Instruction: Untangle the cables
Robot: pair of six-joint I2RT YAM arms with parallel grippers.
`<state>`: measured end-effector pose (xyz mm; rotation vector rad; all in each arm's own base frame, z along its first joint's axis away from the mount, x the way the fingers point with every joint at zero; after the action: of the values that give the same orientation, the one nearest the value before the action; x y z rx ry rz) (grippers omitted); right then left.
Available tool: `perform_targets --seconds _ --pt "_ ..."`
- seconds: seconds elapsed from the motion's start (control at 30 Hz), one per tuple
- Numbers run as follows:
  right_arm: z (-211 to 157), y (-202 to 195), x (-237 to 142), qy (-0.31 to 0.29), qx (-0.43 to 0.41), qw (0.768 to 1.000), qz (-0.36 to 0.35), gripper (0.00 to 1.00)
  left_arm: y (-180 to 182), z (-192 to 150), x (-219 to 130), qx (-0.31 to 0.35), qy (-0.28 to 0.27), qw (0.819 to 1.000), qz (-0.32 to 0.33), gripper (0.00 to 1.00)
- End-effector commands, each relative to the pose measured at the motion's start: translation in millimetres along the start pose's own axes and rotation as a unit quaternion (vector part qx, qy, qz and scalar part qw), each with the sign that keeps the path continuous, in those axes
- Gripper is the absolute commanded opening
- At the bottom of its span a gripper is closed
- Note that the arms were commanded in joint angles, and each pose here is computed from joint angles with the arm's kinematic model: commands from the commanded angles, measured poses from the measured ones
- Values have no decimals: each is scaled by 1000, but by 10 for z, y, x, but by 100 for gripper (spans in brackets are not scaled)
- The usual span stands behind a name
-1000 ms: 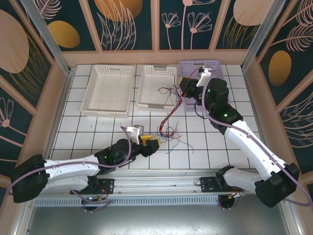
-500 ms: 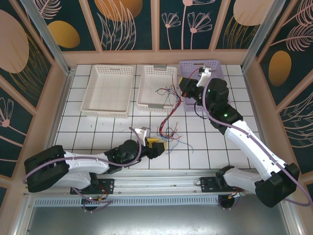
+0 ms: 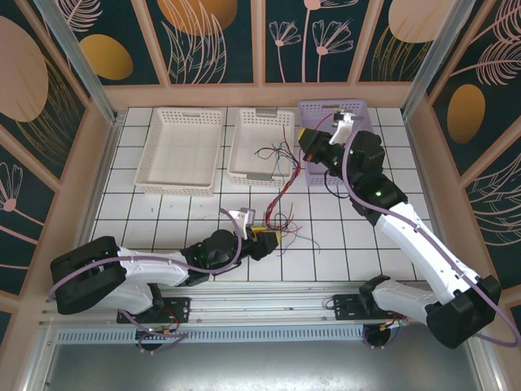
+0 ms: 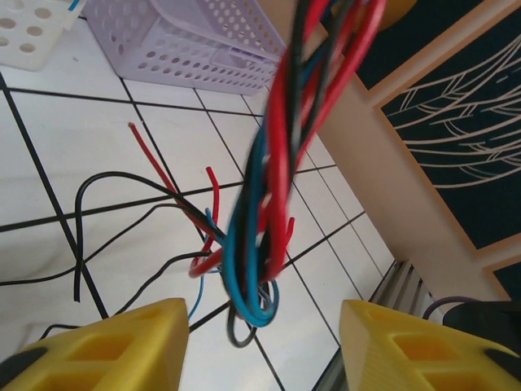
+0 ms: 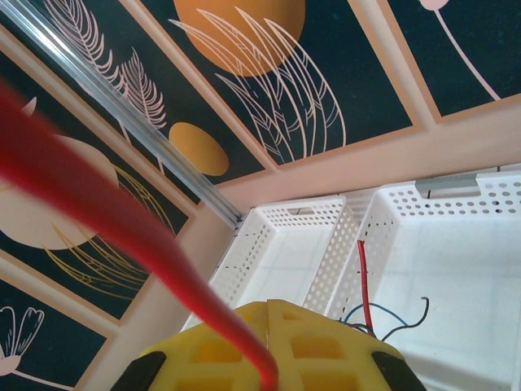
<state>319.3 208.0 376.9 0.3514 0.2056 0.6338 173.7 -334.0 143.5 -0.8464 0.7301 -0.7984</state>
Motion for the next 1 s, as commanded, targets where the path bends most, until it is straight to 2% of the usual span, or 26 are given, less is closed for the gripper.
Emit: perform_targets --seconds 0.0,0.2,0.37,0.67,0.97 --pt "237 112 -108 -39 -1 999 20 0 -149 83 29 -4 -19 1000 -23 40" --pt "257 110 -128 -42 0 999 17 0 -105 91 5 -2 -22 1000 -14 22" --pt "263 103 -152 -44 -1 999 15 0 -71 107 -48 4 -27 1000 -7 0" --pt "240 -17 -247 -50 -10 999 -21 0 5 162 -257 26 -37 999 18 0" --pt "137 -676 -584 -59 1 986 -158 0 138 314 -680 61 -39 992 108 0"
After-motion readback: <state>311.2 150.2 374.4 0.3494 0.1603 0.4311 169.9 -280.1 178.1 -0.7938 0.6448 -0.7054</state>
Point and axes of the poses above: each hand's point on the last joint's axis, 136 mm out from that joint toward the fingers, its own x axis out along the fingers, its own y axis along the line the jaws close on, z = x × y, the point moved 1 cm from there along -x, back along the fingers, and after that the axes turned 14 degrees about -x, right-handed, at the moved point
